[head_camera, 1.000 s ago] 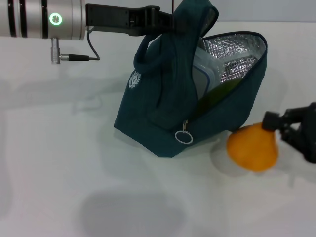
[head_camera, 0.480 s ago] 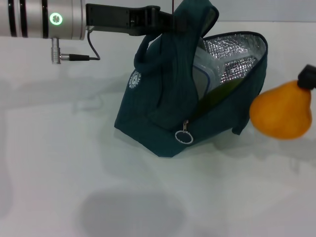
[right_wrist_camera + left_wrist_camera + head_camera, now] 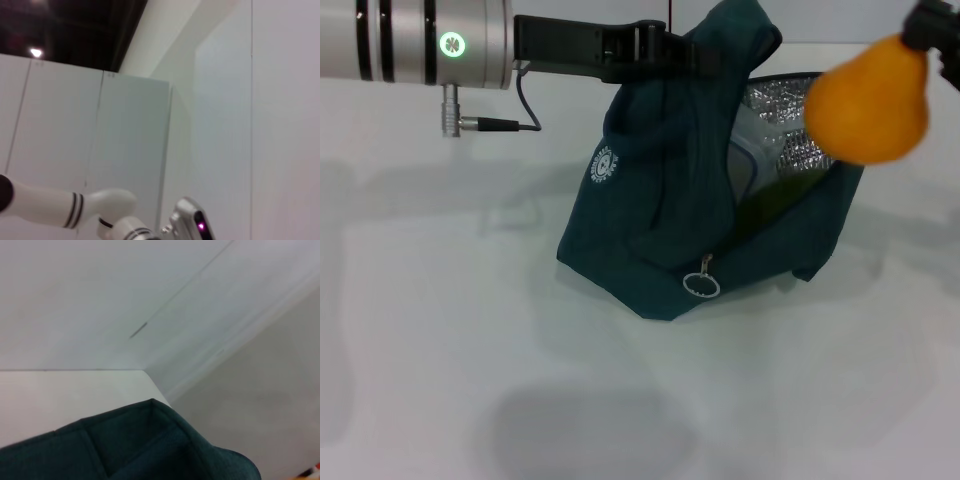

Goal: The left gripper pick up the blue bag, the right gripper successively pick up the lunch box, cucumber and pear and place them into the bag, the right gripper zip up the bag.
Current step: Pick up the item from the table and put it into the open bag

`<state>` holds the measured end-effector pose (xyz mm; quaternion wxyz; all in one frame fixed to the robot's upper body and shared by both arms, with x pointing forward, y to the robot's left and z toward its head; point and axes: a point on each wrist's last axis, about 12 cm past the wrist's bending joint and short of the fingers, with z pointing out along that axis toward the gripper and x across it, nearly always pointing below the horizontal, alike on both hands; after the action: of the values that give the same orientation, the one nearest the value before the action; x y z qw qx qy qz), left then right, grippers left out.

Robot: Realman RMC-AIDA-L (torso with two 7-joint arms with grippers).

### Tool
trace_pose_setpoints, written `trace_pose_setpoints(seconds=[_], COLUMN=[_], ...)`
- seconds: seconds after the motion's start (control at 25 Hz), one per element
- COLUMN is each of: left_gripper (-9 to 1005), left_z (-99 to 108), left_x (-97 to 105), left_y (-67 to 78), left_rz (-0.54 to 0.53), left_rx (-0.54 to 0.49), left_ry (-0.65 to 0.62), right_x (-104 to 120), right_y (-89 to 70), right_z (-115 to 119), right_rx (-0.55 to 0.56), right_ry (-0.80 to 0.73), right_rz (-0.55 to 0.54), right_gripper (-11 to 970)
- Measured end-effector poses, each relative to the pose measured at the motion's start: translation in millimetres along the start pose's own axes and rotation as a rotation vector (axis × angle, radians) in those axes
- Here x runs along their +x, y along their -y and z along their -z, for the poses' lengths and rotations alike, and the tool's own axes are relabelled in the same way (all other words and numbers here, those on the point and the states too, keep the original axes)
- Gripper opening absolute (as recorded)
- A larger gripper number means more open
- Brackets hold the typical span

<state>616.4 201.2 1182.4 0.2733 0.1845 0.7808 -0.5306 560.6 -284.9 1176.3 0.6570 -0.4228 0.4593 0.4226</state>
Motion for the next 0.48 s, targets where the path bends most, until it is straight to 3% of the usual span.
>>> trace_pose_setpoints(seconds=[0.2, 0.48], left_gripper=[65, 65], left_z=[-2, -1], left_x=[-1, -4], left_y=[3.1, 4.8], left_rz=[0.011, 0.009], left_rx=[0.022, 0.029], left_ry=[-0.002, 0.001], right_x=[13, 42], right_y=[7.5, -3.0], right_z=[-19, -37], right_rx=[0.020, 0.006], right_ry=[-0.086, -0.202], right_rz=[0.012, -0.010], right_gripper=[47, 52])
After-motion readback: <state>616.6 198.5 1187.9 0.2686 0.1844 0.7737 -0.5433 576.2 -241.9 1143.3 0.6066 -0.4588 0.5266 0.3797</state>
